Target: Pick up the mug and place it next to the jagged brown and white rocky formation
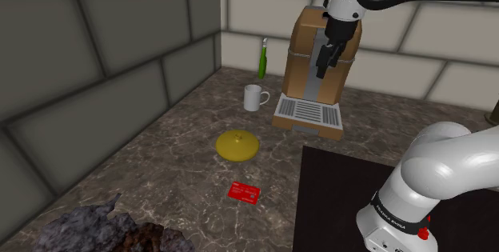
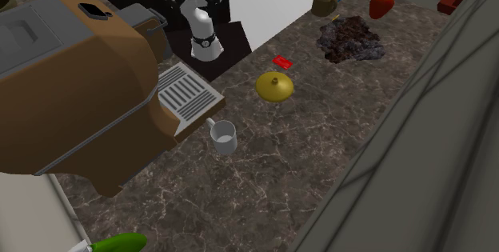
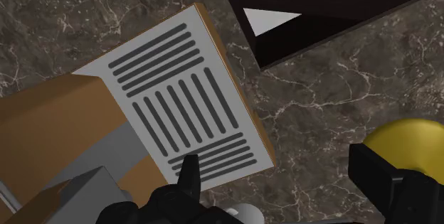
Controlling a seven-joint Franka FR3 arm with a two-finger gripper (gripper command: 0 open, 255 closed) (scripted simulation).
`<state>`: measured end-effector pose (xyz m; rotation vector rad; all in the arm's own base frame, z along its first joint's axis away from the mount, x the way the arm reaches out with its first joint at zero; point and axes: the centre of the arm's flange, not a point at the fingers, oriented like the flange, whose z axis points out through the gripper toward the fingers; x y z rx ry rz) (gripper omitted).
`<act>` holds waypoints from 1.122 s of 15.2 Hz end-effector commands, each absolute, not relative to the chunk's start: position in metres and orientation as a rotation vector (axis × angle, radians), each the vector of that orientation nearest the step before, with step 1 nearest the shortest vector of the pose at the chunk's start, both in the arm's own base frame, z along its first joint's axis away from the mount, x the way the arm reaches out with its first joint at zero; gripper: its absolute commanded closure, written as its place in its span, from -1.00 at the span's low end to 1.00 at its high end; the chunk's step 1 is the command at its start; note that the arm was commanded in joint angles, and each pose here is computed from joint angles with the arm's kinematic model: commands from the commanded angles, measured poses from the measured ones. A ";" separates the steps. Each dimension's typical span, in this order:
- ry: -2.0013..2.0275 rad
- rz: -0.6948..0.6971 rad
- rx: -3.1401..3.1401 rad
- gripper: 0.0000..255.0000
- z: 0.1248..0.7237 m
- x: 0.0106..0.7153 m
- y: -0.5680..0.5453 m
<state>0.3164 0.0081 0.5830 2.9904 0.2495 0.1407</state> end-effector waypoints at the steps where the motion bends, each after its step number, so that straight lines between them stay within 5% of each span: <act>1: 0.250 0.141 2.990 -1.00 0.583 0.316 0.008; 17: 0.221 0.148 3.061 -1.00 0.486 0.502 0.024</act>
